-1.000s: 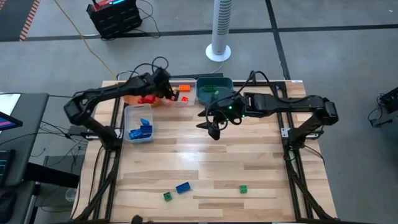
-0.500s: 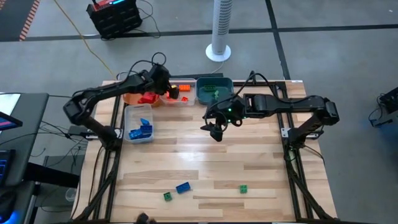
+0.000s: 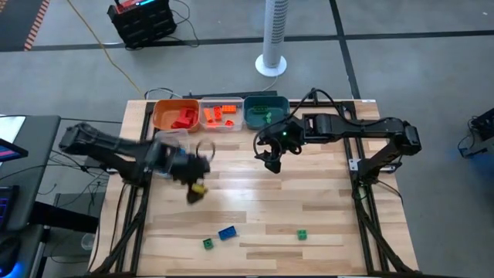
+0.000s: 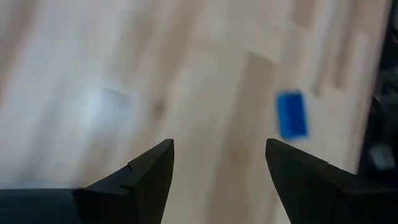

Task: Sort blocks
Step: Put the green game piece into the blue bin

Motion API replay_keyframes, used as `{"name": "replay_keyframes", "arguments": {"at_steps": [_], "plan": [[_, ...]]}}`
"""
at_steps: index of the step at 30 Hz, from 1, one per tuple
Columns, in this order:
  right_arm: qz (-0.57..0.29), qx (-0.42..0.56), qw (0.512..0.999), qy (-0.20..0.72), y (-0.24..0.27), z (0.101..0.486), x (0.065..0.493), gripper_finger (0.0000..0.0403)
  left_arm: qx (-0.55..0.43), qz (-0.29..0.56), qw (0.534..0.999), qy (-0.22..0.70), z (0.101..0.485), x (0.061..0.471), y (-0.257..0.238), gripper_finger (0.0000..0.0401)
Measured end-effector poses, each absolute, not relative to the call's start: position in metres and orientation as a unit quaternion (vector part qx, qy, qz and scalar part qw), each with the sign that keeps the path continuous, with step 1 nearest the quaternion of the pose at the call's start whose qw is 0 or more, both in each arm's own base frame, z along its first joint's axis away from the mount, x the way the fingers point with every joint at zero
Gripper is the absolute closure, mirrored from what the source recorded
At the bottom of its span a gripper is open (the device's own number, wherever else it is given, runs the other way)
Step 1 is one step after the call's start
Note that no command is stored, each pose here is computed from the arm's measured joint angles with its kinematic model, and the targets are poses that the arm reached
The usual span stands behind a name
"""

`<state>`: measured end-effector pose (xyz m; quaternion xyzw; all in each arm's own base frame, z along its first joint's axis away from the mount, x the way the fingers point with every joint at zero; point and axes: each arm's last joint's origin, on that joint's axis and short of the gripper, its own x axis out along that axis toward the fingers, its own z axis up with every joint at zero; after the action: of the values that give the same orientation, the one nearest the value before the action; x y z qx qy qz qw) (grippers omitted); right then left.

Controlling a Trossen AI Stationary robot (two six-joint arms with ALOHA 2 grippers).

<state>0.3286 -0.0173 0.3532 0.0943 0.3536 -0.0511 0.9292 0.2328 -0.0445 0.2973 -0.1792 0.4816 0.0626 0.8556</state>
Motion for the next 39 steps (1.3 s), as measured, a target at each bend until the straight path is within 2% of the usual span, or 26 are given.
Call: {"name": "replay_keyframes", "arguments": {"at_steps": [4, 11, 15, 22, 27, 39], "plan": [[-0.054, 0.085, 0.934, 0.344, -0.023, 0.355, 0.330, 0.0149, -0.168, 0.028, 0.845, 0.507, 0.285, 0.228, -0.099, 0.0154], [-0.070, 0.088, 0.934, 0.338, -0.034, 0.355, 0.329, 0.0149, -0.244, 0.022, 0.788, 0.564, 0.249, 0.237, -0.157, 0.0148], [-0.072, 0.089, 0.934, 0.339, -0.035, 0.355, 0.329, 0.0149, -0.268, -0.004, 0.769, 0.581, 0.225, 0.250, -0.182, 0.0127], [-0.072, 0.089, 0.928, 0.354, -0.035, 0.353, 0.327, 0.0149, -0.287, 0.009, 0.740, 0.608, 0.190, 0.261, -0.204, 0.0109], [-0.069, 0.080, 0.927, 0.359, -0.036, 0.352, 0.326, 0.0149, -0.270, 0.022, 0.745, 0.610, 0.188, 0.273, -0.221, 0.0109], [-0.064, 0.082, 0.927, 0.360, -0.037, 0.352, 0.326, 0.0149, -0.147, 0.097, 0.737, 0.653, 0.168, 0.299, -0.241, 0.0109]]}}
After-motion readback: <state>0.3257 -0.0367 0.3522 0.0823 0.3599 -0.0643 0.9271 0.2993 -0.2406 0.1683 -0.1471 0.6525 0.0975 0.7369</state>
